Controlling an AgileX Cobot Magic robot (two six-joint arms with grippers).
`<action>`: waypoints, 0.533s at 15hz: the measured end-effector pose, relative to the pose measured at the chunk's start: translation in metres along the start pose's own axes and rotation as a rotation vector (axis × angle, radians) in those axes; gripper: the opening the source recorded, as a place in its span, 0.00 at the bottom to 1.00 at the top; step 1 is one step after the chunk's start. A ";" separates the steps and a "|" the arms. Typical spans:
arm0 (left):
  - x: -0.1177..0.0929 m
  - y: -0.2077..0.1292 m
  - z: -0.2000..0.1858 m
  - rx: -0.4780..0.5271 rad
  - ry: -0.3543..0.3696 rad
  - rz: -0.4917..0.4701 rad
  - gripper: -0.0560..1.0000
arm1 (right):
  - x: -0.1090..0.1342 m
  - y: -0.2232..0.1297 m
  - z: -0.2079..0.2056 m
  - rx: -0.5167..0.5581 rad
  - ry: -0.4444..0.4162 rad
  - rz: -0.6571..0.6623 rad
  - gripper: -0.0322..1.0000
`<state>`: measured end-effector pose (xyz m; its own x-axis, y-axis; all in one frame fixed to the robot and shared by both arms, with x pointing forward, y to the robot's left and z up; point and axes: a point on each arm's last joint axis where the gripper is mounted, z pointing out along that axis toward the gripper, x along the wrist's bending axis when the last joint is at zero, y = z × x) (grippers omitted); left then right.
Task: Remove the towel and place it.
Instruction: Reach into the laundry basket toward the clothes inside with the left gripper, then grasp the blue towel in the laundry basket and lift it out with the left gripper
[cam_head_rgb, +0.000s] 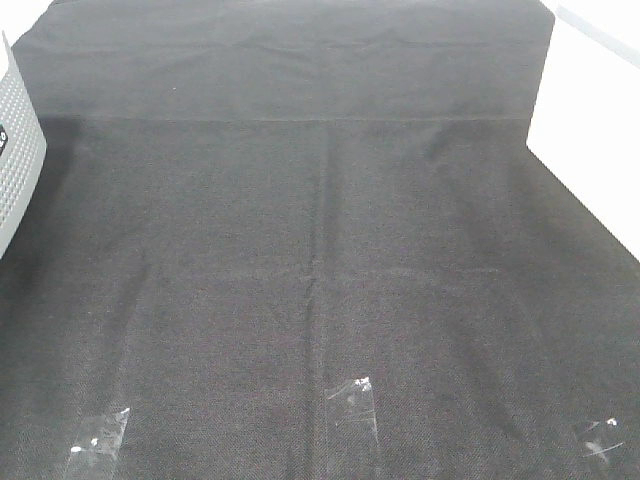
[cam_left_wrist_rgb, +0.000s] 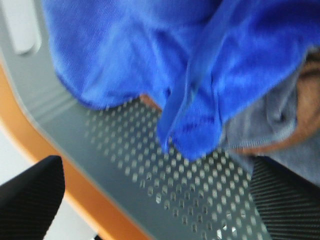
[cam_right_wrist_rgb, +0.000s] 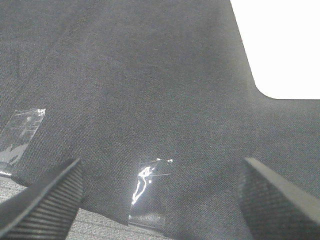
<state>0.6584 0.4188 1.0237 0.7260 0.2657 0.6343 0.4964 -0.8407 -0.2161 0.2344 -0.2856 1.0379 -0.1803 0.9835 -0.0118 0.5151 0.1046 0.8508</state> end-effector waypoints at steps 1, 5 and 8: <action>0.001 0.006 0.014 -0.003 -0.007 0.006 0.95 | 0.000 0.000 0.000 0.000 0.000 0.000 0.81; -0.001 0.022 0.051 -0.009 -0.041 0.016 0.94 | 0.000 0.000 0.000 0.000 0.000 0.000 0.81; -0.009 0.026 0.065 -0.008 -0.071 0.056 0.93 | 0.000 0.000 0.000 0.000 0.000 0.000 0.81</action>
<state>0.6958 0.4249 0.9641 0.7847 0.2509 0.5668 0.4507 -0.8587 -0.2439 0.2344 -0.2856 1.0379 -0.1803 0.9835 -0.0118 0.5151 0.1046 0.8508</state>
